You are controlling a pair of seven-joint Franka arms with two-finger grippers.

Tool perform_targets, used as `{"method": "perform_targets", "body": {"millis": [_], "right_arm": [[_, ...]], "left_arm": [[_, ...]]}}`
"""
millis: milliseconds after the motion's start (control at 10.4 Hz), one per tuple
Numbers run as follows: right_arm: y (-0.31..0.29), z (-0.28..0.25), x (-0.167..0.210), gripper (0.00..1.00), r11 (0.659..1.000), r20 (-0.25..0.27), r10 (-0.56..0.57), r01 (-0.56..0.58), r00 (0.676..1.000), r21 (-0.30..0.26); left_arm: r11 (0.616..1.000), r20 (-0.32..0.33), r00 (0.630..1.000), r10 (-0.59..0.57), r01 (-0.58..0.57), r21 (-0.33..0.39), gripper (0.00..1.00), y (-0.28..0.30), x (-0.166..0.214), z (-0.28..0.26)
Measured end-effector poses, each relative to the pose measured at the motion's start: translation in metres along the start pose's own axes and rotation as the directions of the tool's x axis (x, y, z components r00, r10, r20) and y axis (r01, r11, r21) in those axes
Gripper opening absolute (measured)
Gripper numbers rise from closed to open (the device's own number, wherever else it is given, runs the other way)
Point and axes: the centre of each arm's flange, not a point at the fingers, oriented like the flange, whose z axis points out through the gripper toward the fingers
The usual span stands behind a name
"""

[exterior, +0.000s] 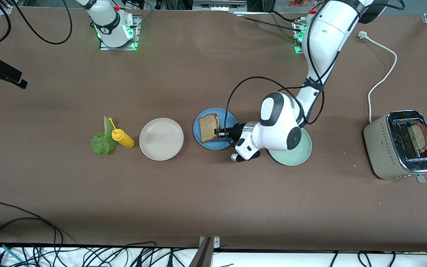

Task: Make sandwich in blue plate with both arms
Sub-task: 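Carry the bread slice over the blue plate and lower it, then release the bread on the blue plate while the right gripper reaches the lettuce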

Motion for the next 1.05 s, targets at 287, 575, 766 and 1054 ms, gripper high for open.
{"method": "perform_targets", "body": {"millis": [287,575,766,1054], "right_arm": [[0.0,0.0,0.0,1.0,1.0,0.001,0.0,0.0,1.0,0.0],[0.0,0.0,0.0,1.0,1.0,0.001,0.0,0.0,1.0,0.0],[0.0,0.0,0.0,1.0,1.0,0.001,0.0,0.0,1.0,0.0],[0.0,0.001,0.0,1.0,1.0,0.001,0.0,0.0,1.0,0.0]], "left_arm": [[1.0,0.0,1.0,-0.01,0.01,0.005,0.09,-0.007,0.005,0.004],[1.0,-0.003,1.0,-0.028,0.029,0.007,0.22,-0.017,0.012,0.002],[0.999,-0.008,0.999,-0.04,0.04,0.007,0.49,-0.024,0.017,-0.001],[0.997,-0.019,0.998,-0.06,0.061,0.048,0.89,-0.05,0.028,-0.006]]}}
